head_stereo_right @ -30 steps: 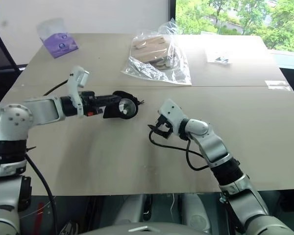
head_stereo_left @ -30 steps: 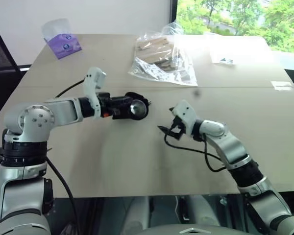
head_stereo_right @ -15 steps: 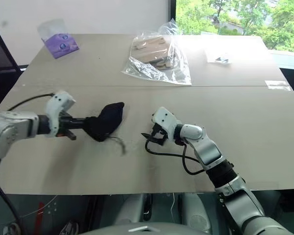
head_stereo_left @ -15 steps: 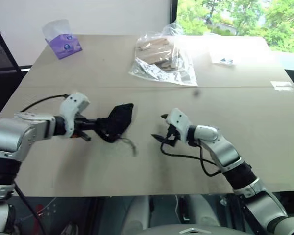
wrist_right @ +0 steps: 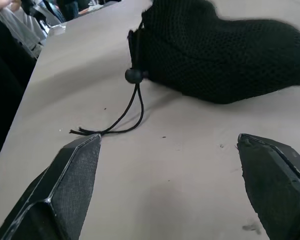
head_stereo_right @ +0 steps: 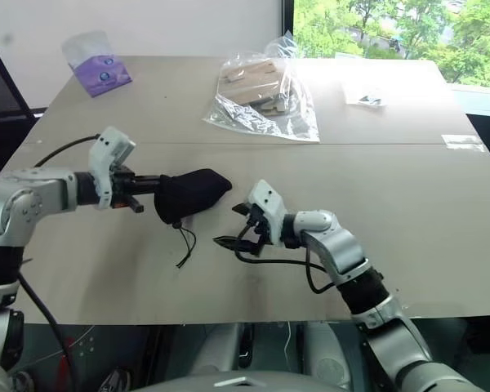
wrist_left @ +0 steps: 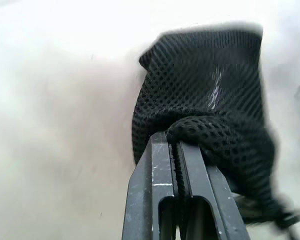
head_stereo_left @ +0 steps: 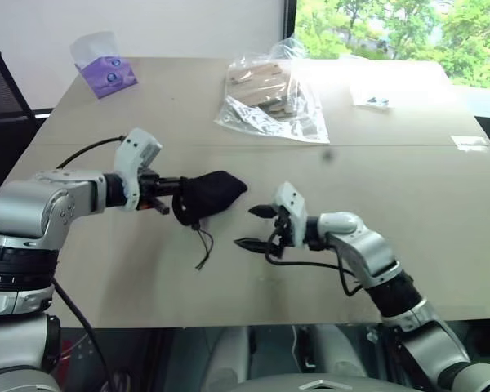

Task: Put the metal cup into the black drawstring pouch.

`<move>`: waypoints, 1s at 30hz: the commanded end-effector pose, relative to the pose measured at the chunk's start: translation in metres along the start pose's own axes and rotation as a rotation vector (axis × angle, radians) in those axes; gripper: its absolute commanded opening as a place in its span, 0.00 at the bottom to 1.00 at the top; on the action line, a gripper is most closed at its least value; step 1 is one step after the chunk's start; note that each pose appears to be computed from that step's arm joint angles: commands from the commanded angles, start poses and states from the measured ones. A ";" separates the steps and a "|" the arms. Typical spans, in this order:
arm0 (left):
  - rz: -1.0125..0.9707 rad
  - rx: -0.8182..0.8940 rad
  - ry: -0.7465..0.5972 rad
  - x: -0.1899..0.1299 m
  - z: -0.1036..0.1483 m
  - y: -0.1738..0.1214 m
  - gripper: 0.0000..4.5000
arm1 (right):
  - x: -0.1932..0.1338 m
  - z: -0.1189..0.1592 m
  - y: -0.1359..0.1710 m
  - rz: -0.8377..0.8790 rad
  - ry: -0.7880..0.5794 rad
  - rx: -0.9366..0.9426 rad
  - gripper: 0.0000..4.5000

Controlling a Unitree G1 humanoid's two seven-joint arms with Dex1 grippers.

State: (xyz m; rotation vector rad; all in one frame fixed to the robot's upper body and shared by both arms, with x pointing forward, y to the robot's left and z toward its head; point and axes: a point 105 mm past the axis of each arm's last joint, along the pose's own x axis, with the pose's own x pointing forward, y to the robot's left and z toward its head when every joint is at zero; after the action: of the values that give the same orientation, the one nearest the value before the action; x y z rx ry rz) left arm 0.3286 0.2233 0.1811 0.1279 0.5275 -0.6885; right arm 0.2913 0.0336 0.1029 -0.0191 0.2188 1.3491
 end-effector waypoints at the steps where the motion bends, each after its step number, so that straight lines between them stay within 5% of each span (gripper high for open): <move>1: -0.006 0.043 -0.045 -0.004 0.017 -0.009 0.00 | 0.014 0.010 0.000 0.002 -0.024 -0.004 0.99; 17: 0.001 -0.007 -0.137 0.011 0.041 -0.018 0.00 | 0.064 0.005 0.021 0.151 -0.021 0.148 0.99; 20: 0.009 -0.005 -0.148 0.013 0.045 -0.017 0.00 | 0.070 0.008 0.015 0.115 -0.054 0.146 0.75; 26: 0.021 -0.013 -0.164 0.013 0.046 -0.017 0.00 | 0.070 0.022 0.006 0.076 -0.154 0.183 0.10; 27: 0.026 -0.023 -0.171 0.013 0.046 -0.017 0.00 | 0.067 0.022 0.005 0.076 -0.156 0.179 0.03; 30: 0.041 -0.043 -0.192 0.012 0.045 -0.017 0.00 | 0.056 0.022 0.001 0.059 -0.166 0.176 0.03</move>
State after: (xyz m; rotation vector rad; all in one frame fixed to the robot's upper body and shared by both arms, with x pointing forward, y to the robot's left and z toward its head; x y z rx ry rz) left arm 0.3475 0.1908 0.2005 0.0224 0.4173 -0.6466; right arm 0.3037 0.0921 0.0999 0.2113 0.2564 1.3807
